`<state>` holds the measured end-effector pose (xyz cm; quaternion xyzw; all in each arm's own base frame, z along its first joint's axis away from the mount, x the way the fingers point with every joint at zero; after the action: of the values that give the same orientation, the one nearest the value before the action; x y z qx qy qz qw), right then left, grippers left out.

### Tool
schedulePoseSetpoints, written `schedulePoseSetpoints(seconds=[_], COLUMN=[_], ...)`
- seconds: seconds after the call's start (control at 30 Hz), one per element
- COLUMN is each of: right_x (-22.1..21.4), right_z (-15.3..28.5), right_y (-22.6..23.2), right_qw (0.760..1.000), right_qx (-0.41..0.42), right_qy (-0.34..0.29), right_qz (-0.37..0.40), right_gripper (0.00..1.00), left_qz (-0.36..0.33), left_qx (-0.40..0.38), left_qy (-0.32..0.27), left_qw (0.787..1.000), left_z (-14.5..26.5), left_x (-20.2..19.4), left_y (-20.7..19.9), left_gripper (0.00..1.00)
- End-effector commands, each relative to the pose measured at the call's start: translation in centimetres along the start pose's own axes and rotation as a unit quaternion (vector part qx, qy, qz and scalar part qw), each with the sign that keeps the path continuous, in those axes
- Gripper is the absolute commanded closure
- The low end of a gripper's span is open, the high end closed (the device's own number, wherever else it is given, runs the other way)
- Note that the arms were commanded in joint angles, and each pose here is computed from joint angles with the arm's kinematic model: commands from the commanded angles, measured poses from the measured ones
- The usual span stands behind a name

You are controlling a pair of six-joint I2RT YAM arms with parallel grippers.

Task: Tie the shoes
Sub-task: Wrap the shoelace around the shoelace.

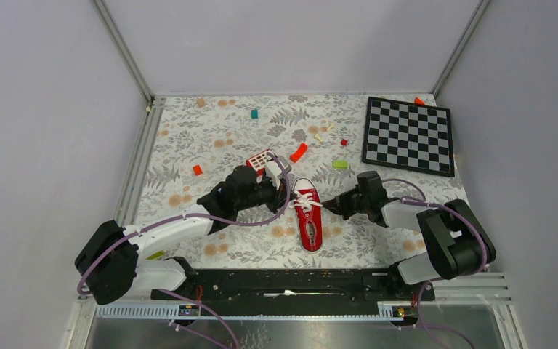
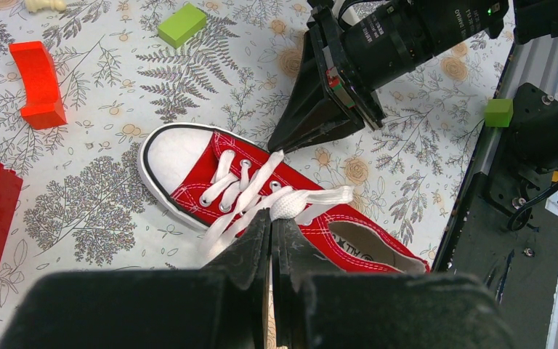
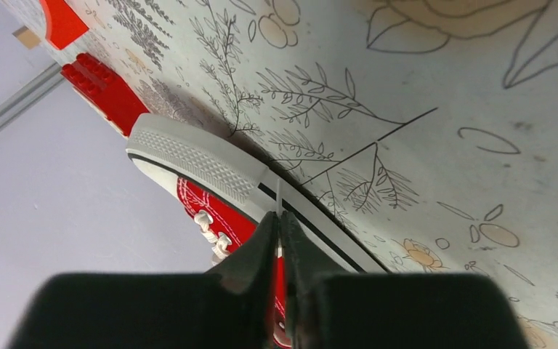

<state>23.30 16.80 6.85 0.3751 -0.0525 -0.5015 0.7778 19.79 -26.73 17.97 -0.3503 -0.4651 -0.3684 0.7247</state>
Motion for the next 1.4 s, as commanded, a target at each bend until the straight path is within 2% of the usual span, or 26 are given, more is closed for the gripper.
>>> schedulePoseSetpoints(seconds=[0.0,0.13,0.27,0.43,0.53,0.7,0.8,1.03,1.37], right_x=[0.1,0.0,-0.7,-3.5,-6.0,-8.0,-8.2,-8.7,-10.2], right_z=[0.3,1.7,3.7,4.5,4.7,4.5,4.5,4.9,4.8], right_y=[1.0,2.5,5.8,10.3,11.3,10.1,9.1,7.2,6.9], right_qw=[0.999,0.996,0.985,0.966,0.947,0.919,0.908,0.863,0.823], right_qx=[0.028,0.042,0.069,0.103,0.085,0.039,0.022,-0.032,-0.025], right_qy=[-0.011,-0.033,-0.045,0.04,0.097,0.171,0.198,0.264,0.331], right_qz=[0.019,0.069,0.151,0.236,0.295,0.352,0.37,0.428,0.461], right_gripper=[1.0,1.0,1.0,1.0,1.0,1.0,1.0,1.0,1.0], left_qz=[-0.016,-0.017,-0.02,-0.019,-0.02,-0.031,-0.039,-0.07,-0.107], left_qx=[-0.01,-0.009,-0.009,-0.009,-0.005,0.001,0.001,0.008,0.019], left_qy=[-0.043,-0.044,-0.047,-0.053,-0.062,-0.071,-0.076,-0.073,-0.069], left_qw=[0.999,0.999,0.999,0.998,0.998,0.997,0.996,0.995,0.992], left_z=[0.2,0.3,0.3,0.1,0.3,0.8,1.1,1.5,1.0], left_x=[2.7,2.7,3.0,3.4,3.7,4.1,4.3,4.3,5.5], left_y=[-0.3,-0.3,-0.3,-0.3,-0.2,-0.2,-0.3,-0.1,0.3], left_gripper=[1.0,1.0,1.0,1.0,1.0,1.0,1.0,1.0,1.0])
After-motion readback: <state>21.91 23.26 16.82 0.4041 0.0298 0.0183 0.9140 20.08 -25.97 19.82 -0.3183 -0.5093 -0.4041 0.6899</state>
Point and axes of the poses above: each gripper's point midway between its finger pads, its own z axis back along the fingers, its own y axis along the line the jaws close on, x = y × z, the point moved 6 cm from there along z, back along the fingers, and after that the axes turned 3 degrees about -z, right-handed, at the moved point
